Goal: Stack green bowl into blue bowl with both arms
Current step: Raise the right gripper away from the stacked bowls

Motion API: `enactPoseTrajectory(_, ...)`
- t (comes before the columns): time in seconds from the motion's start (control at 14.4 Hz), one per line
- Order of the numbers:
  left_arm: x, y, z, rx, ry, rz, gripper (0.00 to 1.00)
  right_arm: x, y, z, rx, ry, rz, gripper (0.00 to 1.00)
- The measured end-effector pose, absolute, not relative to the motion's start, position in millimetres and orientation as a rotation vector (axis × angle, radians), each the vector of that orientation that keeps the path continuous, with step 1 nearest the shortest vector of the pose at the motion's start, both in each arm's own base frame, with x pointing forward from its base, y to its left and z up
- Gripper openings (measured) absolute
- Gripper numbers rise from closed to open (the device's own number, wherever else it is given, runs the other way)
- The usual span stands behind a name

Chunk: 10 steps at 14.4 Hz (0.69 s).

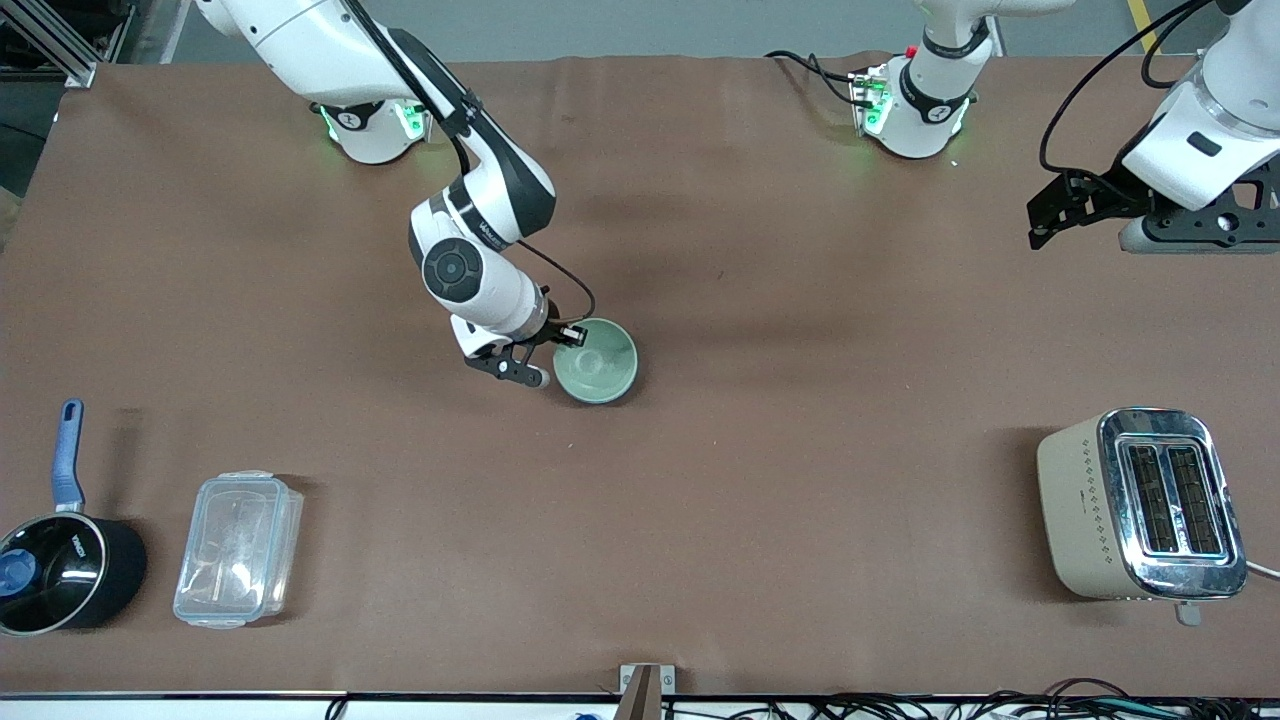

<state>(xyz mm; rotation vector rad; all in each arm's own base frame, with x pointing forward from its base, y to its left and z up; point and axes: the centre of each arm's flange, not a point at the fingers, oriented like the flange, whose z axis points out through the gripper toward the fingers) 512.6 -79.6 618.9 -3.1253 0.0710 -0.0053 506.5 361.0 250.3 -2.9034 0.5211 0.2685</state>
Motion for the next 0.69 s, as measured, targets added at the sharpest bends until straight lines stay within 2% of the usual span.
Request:
enactPoseTrajectory(0.28, 511.5, -77.1, 629.5, -3.126, 0.064, -0.014, 1.0, 520.9, 352.2, 267.1, -2.902, 0.539, 0.273, 0.77)
enactPoseTrajectory(0.42, 512.0, -76.7, 634.2, -3.128, 0.062, -0.03, 1.0, 537.4, 336.5, 308.6, -2.962, 0.496, 0.227, 0.96)
enactPoseTrajectory(0.49, 512.7, -76.3, 636.3, -3.128, 0.061, -0.037, 1.0, 547.0, 319.2, 339.3, -3.005, 0.479, 0.158, 1.0)
enactPoseTrajectory(0.69, 519.0, -76.1, 636.2, -3.13, 0.059, -0.039, 1.0, 566.8, 244.3, 438.6, -3.046, 0.505, -0.057, 1.0)
